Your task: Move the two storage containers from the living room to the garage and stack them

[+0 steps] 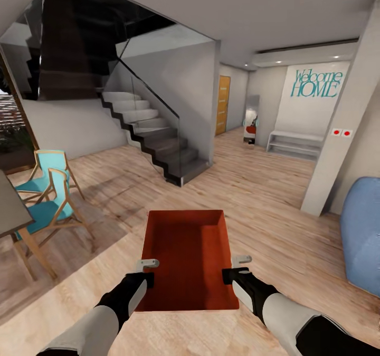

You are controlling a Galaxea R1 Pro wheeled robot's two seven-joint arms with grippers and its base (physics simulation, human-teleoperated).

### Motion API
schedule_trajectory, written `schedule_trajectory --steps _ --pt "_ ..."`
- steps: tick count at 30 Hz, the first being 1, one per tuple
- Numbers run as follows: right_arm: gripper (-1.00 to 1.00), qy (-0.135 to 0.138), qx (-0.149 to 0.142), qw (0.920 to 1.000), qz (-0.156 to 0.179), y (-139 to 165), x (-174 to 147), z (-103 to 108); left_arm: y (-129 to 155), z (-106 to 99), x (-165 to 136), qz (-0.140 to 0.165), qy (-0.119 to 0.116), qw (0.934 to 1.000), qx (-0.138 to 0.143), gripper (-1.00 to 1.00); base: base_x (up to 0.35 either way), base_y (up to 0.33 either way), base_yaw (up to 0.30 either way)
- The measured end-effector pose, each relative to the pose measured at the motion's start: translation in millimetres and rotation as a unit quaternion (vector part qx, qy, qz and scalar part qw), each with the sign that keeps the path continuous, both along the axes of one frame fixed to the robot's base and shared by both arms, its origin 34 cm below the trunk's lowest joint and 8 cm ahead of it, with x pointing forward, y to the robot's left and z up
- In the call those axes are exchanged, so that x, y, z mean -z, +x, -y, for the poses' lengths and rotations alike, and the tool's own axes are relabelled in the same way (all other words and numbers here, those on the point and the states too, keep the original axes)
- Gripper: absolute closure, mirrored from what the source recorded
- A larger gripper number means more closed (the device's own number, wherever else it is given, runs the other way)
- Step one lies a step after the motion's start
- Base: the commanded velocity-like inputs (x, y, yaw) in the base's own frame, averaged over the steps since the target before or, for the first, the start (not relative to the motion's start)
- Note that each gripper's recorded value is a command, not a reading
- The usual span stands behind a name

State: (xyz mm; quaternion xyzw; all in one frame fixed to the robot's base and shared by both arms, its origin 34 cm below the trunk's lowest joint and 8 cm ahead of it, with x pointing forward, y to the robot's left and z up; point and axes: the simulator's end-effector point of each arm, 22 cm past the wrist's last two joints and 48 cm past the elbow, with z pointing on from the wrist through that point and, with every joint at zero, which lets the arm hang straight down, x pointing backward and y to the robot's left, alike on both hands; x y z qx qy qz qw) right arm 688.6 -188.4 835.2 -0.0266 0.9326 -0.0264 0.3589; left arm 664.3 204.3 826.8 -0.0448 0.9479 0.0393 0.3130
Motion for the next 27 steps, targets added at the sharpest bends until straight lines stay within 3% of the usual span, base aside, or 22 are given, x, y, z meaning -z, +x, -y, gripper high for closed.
schedule_trajectory --steps 16,27 --pt "1.0 0.0 0.0 1.0 0.0 0.1 -0.1 0.0 0.1 0.0 -0.1 0.0 0.0 1.0 0.0 1.0 0.322 0.0 -0.248" --pt "1.0 0.0 0.0 1.0 0.0 0.1 -0.1 -0.2 0.1 -0.2 -0.1 0.0 0.0 1.0 0.0 1.0 0.322 0.0 -0.025"
